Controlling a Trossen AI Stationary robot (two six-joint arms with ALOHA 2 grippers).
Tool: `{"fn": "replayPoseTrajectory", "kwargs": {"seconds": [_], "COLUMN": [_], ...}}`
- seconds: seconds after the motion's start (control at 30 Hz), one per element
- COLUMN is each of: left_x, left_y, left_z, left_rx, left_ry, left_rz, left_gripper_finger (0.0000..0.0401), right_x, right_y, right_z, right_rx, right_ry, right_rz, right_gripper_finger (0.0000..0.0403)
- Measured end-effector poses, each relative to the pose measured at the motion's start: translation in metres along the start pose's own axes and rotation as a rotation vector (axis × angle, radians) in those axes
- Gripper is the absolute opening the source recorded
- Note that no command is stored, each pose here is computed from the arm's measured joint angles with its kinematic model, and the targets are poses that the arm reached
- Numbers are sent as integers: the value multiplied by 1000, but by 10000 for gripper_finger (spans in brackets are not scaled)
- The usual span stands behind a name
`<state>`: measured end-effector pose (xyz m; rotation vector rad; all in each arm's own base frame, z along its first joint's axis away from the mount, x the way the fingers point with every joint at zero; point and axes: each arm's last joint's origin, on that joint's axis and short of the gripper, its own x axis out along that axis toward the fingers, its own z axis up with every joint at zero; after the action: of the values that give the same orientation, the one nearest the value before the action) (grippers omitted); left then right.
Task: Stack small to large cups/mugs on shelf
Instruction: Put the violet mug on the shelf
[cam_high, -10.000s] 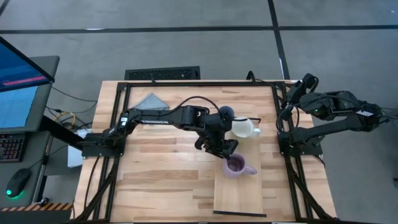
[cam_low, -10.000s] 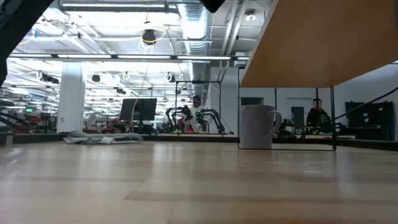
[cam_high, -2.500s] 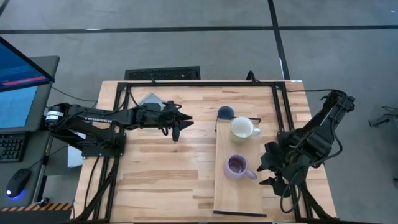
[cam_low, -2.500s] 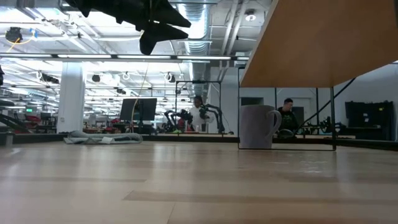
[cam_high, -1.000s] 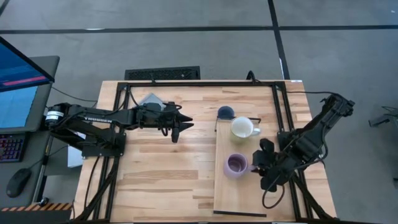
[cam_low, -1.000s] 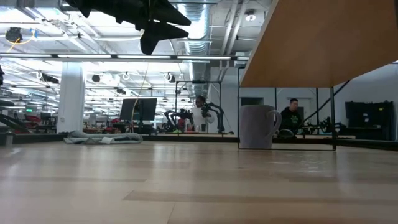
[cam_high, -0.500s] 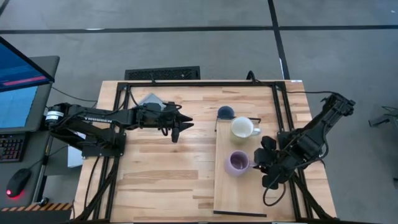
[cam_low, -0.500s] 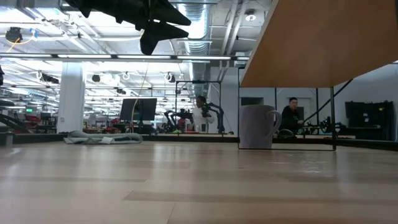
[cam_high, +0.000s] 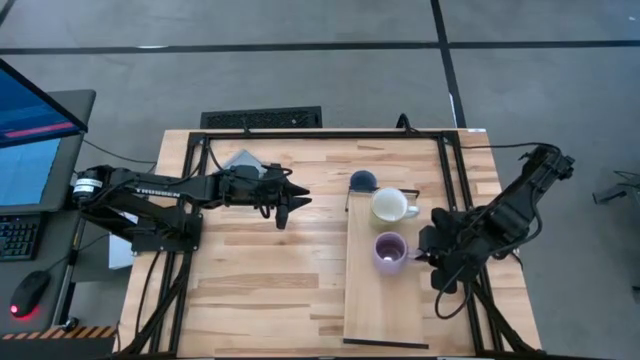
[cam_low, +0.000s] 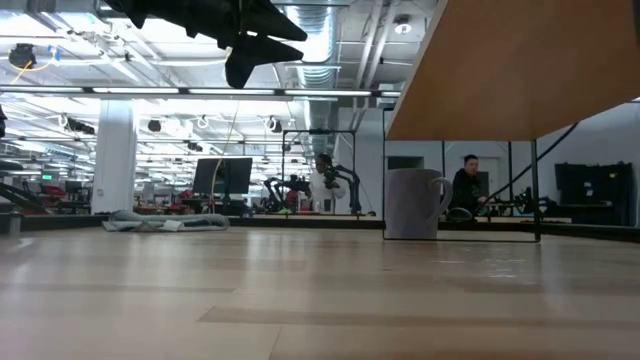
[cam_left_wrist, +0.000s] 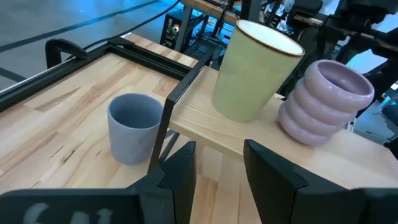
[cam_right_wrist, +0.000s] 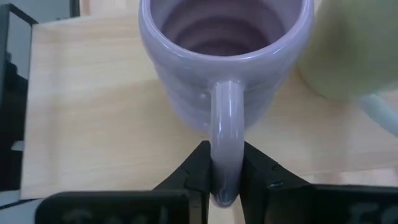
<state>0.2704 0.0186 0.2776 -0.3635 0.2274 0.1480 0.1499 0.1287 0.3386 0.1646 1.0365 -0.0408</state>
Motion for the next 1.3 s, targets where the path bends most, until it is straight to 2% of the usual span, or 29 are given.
{"fn": "replayPoseTrajectory", "kwargs": {"seconds": [0.27,0.53,1.1,1.3], "left_x": [0,0,0,0], "left_y": [0,0,0,0], "left_z": [0,0,0,0], "left_rx": [0,0,-19,-19], "left_ry": [0,0,0,0], "left_rz": [0,0,0,0], "left_gripper_finger": [125,125,125,125], "right_x": [5,5,8,8], "right_y": [3,3,-2,-2], "right_z": [0,0,7,6], "right_rx": [-92,-127,-113,-113], "right_ry": [13,14,15,27], "right_rz": [-17,-18,-17,-4], "right_gripper_finger": [69,69,69,88]}}
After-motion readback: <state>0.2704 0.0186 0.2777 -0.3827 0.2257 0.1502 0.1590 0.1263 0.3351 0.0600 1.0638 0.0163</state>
